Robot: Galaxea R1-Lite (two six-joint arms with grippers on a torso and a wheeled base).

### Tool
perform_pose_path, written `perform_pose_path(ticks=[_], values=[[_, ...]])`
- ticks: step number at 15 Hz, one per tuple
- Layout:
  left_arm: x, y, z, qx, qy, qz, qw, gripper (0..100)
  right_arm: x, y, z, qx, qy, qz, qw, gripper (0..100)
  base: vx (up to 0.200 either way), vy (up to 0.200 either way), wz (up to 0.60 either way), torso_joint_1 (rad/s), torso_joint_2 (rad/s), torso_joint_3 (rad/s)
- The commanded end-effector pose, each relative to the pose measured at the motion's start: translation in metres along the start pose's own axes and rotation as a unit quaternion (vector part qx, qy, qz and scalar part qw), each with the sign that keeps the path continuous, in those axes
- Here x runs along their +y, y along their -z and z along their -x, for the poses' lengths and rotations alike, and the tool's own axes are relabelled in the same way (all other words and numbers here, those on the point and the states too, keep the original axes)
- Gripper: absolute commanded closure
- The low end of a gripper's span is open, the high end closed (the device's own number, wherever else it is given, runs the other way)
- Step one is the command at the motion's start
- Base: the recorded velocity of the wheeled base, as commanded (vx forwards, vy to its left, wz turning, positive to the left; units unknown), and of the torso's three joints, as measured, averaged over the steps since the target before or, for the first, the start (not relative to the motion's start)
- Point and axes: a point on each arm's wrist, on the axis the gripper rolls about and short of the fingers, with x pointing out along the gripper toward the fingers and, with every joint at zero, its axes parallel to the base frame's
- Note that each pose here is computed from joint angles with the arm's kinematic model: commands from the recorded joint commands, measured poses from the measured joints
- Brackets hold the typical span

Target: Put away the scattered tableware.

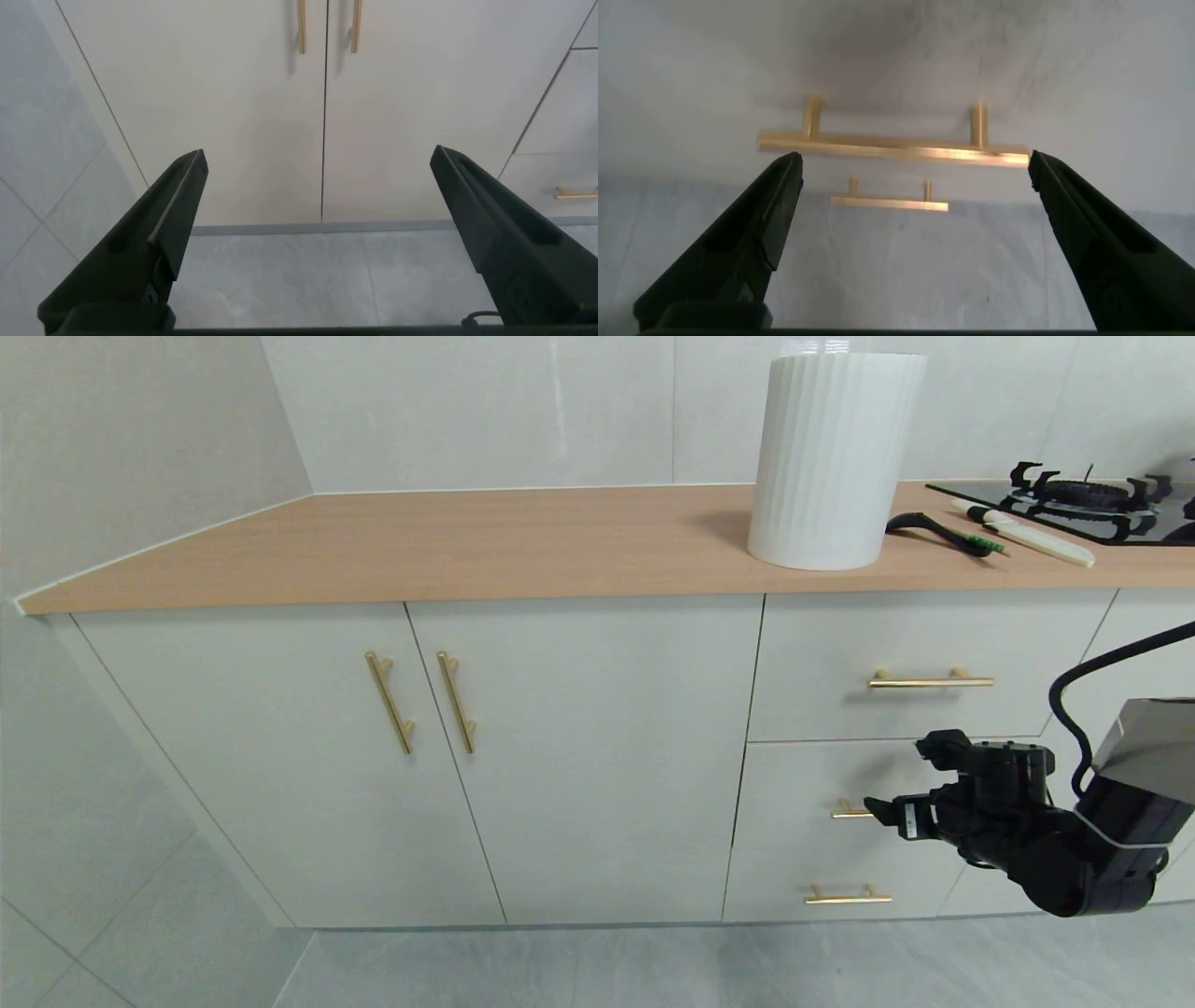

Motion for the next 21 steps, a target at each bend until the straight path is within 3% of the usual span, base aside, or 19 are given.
perform_pose_path(ticks=[1, 11, 21], values=[[0.000, 0.000, 0.000, 0.000, 0.000, 0.000, 1.0000, 0, 0.001, 0.018, -0.011, 0.021, 0.000, -0.001, 1.000, 0, 0.000, 0.000, 0.00, 0.000, 0.00, 0.000], [0.000, 0.000, 0.000, 0.000, 0.000, 0.000, 1.0000, 0, -0.005, 0.019, -0.039, 0.002, 0.019, -0.009, 1.000, 0, 0.000, 0.000, 0.00, 0.000, 0.00, 0.000], [0.000, 0.000, 0.000, 0.000, 0.000, 0.000, 1.0000, 0, -0.004, 0.036, -0.031, 0.036, 0.018, -0.003, 0.999, 0, 0.000, 0.000, 0.00, 0.000, 0.00, 0.000]])
